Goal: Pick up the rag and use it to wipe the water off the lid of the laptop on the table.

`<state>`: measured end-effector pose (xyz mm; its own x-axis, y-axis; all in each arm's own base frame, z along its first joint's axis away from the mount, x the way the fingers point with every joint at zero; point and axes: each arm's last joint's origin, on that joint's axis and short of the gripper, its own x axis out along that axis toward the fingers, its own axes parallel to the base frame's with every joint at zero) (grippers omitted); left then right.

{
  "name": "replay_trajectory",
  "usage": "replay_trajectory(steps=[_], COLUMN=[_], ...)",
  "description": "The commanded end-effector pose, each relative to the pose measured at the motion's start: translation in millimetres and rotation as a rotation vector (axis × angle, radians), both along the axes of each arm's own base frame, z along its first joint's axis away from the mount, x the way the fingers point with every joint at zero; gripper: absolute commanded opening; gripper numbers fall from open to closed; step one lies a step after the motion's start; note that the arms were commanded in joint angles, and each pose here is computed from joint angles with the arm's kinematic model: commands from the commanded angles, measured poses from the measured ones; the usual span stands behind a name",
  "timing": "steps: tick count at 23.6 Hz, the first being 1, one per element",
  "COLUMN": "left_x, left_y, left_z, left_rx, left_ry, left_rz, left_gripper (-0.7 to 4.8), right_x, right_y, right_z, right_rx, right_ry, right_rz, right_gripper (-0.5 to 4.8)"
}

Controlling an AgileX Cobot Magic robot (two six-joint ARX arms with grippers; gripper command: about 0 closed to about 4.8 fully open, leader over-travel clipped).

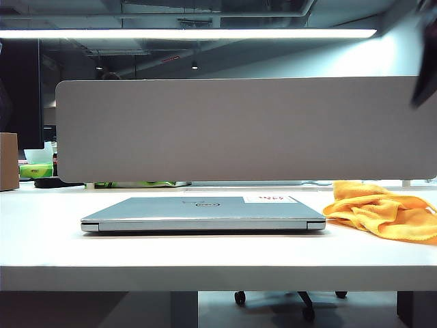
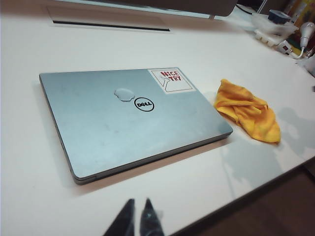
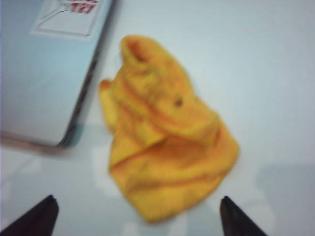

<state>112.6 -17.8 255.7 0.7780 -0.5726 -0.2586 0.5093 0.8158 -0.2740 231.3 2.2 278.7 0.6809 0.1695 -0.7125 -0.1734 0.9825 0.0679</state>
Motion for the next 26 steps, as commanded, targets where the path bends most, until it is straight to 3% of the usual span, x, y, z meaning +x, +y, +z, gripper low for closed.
replay_trajectory(steps=[1,7,14,20,21,23,26], left_x=[-0.9,-1.8,-2.0,-2.1,-2.0,-2.1,-2.0], left_y=[0.9,0.8,0.8,0.8,0.8,0.8,0.8], left_z=[3.1,3.2,3.1,3.1,3.2,3.1,3.1], left_rx=[0.013,0.01,0.01,0.01,0.01,0.01,0.01], left_ry=[-0.023,-0.022,-0.021,-0.02,-0.022,-0.021,-0.021], left_rz=[0.032,0.033,0.033,0.033,0.033,0.033,0.033], left_gripper=[0.21,0.21,0.21,0.21,0.21,0.21,0.21], right_x=[44.9,111.1,116.7,118.0,118.1,118.2,117.4], right_y=[3.5,25.2,41.7,40.3,40.2,40.6,40.5], right_z=[-13.0,-48.5,-72.5,-85.8,-86.9,-87.9,-87.1], right_rx=[-0.009,-0.083,-0.199,-0.24,-0.244,-0.238,-0.24], right_ry=[0.062,0.198,0.27,0.333,0.338,0.342,0.356], right_rz=[0.011,0.053,0.067,0.051,0.05,0.054,0.056], right_gripper=[4.79,4.79,4.79,4.79,4.56,3.11,1.59])
